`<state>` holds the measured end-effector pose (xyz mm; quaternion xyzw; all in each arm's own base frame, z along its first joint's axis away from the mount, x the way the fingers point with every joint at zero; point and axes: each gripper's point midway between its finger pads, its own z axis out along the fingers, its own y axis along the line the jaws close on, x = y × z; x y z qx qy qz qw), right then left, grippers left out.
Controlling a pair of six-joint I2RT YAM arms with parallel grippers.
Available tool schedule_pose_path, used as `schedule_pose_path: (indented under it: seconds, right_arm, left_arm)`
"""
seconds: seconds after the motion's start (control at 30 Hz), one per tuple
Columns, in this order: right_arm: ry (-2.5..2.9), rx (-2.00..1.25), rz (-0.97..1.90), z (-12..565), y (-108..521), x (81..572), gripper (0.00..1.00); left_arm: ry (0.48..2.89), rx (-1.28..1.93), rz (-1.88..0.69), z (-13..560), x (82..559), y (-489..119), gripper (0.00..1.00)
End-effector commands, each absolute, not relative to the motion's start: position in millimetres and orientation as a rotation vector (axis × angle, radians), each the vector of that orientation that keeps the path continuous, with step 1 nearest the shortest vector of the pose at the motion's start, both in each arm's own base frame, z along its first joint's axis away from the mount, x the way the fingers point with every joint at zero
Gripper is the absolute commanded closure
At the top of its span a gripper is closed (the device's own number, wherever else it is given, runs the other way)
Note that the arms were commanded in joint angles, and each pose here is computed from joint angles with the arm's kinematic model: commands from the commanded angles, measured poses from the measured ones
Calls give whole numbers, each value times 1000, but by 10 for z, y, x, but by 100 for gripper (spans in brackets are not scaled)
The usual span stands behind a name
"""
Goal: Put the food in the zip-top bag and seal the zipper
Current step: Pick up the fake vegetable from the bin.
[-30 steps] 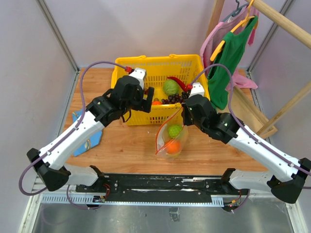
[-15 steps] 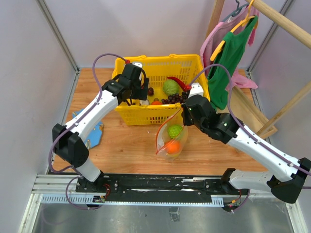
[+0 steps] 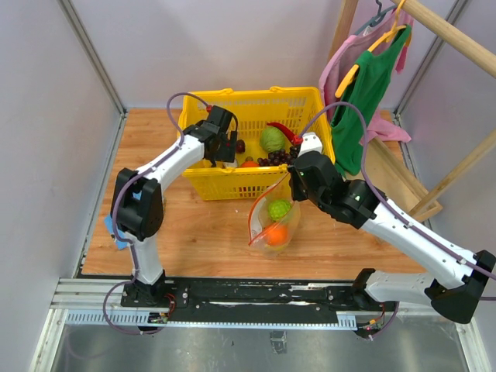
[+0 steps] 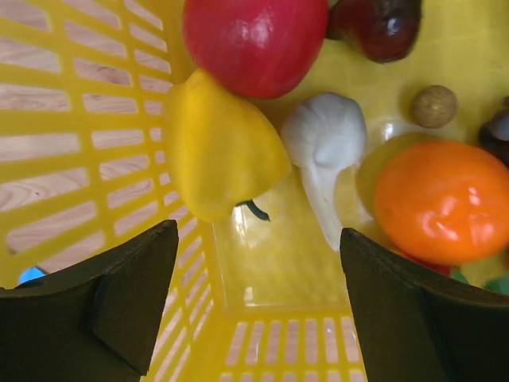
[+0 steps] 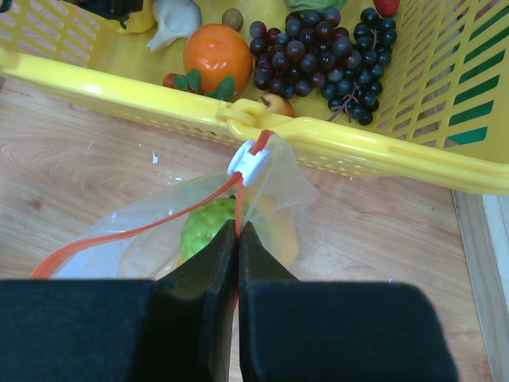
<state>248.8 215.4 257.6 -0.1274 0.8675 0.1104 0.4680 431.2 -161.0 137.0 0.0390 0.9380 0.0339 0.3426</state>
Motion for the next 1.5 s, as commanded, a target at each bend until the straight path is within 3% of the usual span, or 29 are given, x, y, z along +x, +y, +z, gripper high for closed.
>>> schedule_pose_path:
  seconds: [0.0,0.4,0.73,1.03,1.47]
  right_arm:
    - [2126,-312,239,2550,2107,2543,96]
    - [2130,-328,224,2526,2079,2567,96]
    - [2143,-346,232,2489,2089,2573,96]
    - [2139,-347,231,2505,2073,2571,96]
    - [2140,-338,251,2521,2094,2566,96]
  left_arm:
    - [2410,32,112,1257,4538,-1536,14]
    - [2485,3,188,631,4719,-1369,11]
    - [2473,24,215,469,4840,-1335,11]
    - [2422,53,135,760,4805,-1397,46]
    - [2319,113,-96,1581,4550,-1595,64]
